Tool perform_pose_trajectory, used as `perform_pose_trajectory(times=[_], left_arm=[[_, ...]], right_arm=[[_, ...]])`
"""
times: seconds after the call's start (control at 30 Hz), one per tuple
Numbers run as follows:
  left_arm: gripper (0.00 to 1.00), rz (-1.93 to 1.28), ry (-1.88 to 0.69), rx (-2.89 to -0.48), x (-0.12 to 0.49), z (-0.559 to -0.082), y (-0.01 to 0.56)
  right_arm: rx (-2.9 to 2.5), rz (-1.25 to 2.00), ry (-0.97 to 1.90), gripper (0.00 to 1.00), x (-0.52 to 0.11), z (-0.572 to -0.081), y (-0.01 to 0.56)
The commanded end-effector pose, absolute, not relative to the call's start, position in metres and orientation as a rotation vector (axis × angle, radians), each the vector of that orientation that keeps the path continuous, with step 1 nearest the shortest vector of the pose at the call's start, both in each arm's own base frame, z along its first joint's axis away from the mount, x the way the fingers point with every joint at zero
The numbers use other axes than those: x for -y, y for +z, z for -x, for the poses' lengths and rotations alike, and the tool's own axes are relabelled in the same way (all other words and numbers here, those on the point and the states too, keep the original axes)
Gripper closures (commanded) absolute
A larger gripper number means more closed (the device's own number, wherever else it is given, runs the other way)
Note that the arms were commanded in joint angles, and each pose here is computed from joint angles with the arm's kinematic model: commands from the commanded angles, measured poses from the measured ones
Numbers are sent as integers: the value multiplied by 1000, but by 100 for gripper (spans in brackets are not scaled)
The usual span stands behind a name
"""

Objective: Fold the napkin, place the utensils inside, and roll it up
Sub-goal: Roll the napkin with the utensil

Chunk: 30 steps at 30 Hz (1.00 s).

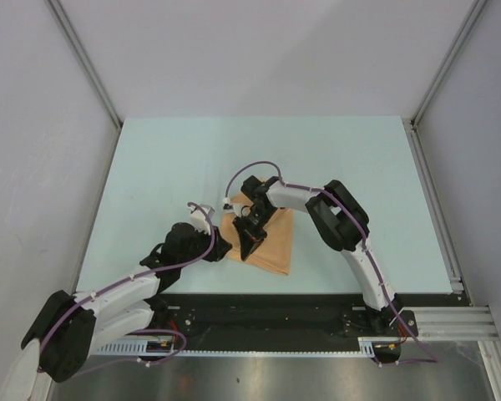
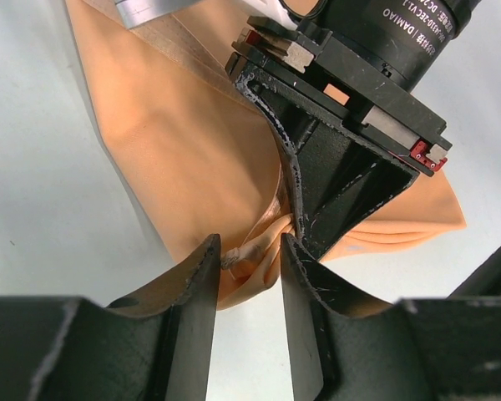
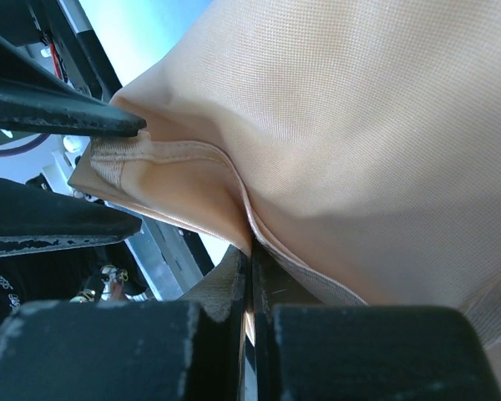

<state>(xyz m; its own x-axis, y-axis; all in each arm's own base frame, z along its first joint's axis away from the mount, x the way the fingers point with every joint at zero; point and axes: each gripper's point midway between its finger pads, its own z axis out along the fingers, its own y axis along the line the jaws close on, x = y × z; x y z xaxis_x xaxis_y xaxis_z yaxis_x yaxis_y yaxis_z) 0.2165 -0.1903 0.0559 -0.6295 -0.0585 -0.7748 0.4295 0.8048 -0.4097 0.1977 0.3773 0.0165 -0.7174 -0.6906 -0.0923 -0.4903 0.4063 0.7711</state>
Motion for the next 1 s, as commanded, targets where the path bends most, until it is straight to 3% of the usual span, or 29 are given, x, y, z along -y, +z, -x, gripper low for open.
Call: perform_pose_trajectory(times=[0.0,0.2,0.23,0.27,0.3,0.43,0.5,0.83,0.97], left_arm=[[62,-306,-764,-2115,198,-218,62],[74,-315,-773,-2139,200,-216,58],[79,-316,-774,-2140,200,-216,58],[94,-309,-769,-2144,199,-217,57],[100,-296,-755,-2157,198,-218,56],[100,-183,-644,-2209,184,-230,49],[100,-144,-602,-2251,180,-232,43],[100,-47,-528,-2335,172,-235,27],[100,-43,-541,-2328,174,-236,29]], right_arm=[[2495,-1042,-1068,100,-363,-209,-9],[2496,-1031,-1071,100,-364,-210,-11],[2497,-1026,-1070,100,-363,-211,-11],[2495,-1027,-1078,100,-364,-211,-10],[2494,-1024,-1088,100,-364,-212,-9],[2492,-1019,-1135,100,-367,-215,1],[2503,-1026,-1176,95,-368,-220,13],[2569,-1036,-1315,48,-352,-231,68],[2618,-1162,-1333,42,-345,-222,81]])
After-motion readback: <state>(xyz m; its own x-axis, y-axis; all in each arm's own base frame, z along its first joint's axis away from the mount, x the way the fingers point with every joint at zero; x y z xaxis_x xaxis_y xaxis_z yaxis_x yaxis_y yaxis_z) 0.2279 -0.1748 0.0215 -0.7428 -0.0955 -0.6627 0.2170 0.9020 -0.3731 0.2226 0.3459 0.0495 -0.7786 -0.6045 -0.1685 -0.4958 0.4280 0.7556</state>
